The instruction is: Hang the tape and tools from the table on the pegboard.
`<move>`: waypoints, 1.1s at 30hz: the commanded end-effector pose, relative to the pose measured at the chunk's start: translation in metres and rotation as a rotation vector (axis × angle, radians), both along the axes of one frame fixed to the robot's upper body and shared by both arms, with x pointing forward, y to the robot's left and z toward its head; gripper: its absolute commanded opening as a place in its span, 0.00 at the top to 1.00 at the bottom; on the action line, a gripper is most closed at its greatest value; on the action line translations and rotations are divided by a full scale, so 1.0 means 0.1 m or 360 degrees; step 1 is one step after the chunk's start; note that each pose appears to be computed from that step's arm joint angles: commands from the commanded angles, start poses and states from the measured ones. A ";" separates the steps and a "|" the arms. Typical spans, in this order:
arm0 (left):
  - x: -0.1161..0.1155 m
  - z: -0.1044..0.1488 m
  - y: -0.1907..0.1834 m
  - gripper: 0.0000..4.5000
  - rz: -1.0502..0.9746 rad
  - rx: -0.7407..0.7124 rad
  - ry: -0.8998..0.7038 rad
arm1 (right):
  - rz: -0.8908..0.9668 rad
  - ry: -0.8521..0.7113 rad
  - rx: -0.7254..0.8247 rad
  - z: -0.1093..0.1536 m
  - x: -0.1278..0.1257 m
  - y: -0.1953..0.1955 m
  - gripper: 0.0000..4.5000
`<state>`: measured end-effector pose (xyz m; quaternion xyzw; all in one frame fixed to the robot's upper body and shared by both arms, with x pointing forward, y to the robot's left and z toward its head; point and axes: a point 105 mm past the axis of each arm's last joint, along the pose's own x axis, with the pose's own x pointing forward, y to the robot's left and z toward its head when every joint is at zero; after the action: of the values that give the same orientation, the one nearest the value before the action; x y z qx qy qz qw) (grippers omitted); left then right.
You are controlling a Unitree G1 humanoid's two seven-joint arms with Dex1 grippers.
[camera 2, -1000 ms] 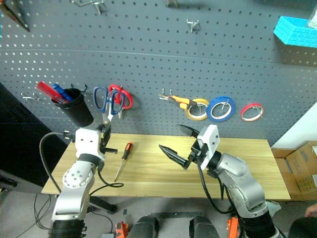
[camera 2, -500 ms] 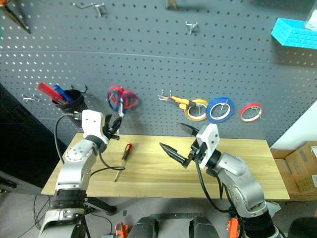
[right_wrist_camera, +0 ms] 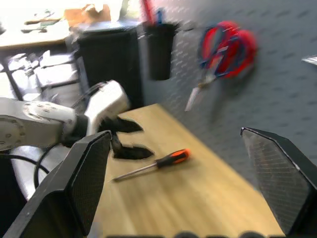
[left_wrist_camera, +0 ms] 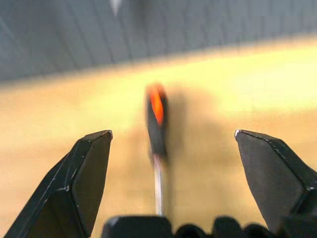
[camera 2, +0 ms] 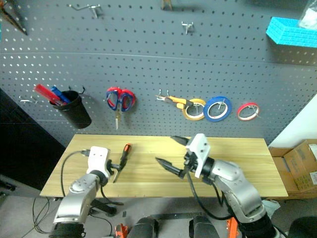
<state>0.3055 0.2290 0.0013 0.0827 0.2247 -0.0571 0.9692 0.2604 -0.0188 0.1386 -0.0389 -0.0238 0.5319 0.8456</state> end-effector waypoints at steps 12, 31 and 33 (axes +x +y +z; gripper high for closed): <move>0.89 0.17 0.11 0.05 0.0029 0.0160 0.0055 | 0.0228 0.0003 -0.0134 0.11 0.28 0.69 0.00; 0.83 -0.17 0.18 0.48 0.0065 0.0062 0.0342 | 0.0133 0.0049 -0.0394 -0.10 0.32 0.60 0.00; 0.82 -0.16 0.19 0.63 0.0064 0.0062 0.0339 | 0.0115 0.0038 -0.0388 -0.09 0.35 0.59 0.00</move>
<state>0.4013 0.2422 0.0035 0.0933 0.2933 -0.0461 0.9503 0.2957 0.0376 0.1134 -0.1350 0.0829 0.5597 0.8134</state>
